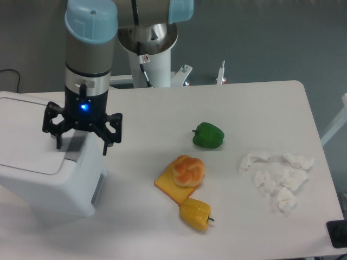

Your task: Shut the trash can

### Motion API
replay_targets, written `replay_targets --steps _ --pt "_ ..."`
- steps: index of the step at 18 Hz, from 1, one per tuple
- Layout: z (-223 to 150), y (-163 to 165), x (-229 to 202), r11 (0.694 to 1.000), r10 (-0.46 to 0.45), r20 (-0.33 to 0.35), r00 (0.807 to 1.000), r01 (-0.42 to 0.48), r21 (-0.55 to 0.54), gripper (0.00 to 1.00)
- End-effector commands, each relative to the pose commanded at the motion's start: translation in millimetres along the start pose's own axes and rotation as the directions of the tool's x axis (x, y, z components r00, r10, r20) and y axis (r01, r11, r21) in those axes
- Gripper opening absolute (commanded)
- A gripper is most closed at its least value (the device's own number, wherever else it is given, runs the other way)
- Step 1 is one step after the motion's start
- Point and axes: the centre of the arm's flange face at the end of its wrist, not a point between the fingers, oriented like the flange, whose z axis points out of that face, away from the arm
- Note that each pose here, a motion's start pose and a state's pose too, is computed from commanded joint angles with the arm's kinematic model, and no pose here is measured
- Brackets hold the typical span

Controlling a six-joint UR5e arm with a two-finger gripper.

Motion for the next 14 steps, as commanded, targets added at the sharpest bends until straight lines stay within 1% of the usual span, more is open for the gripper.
replay_targets --steps 2,3,4,5,7,10,12,13,14 --pt "-24.0 -11.1 -26.9 0.998 -0.021 0.015 1.000 0.020 0.067 1.00" --pt "-31.6 -15.1 -40.3 0.995 -0.002 0.028 1.000 0.000 0.099 1.00" --pt "-34.1 -16.5 -55.8 0.993 0.031 0.045 0.998 -0.036 0.109 1.00" --pt "-34.6 -17.4 -72.2 0.990 0.084 0.063 0.994 -0.091 0.107 1.00" --pt "-36.3 -15.8 -118.1 0.975 0.194 0.104 0.976 -0.203 0.090 1.00" --pt "-24.0 -10.4 -188.7 0.955 0.284 0.134 0.949 -0.292 0.042 1.00" --pt "-5.3 -6.3 -222.9 0.928 0.371 0.130 0.920 -0.374 -0.002 1.00" --pt "11.6 -5.1 -235.2 0.913 0.408 0.123 0.905 -0.407 -0.032 1.00" --pt "28.4 -1.1 -249.6 0.903 0.429 0.129 0.894 -0.421 -0.087 1.00"
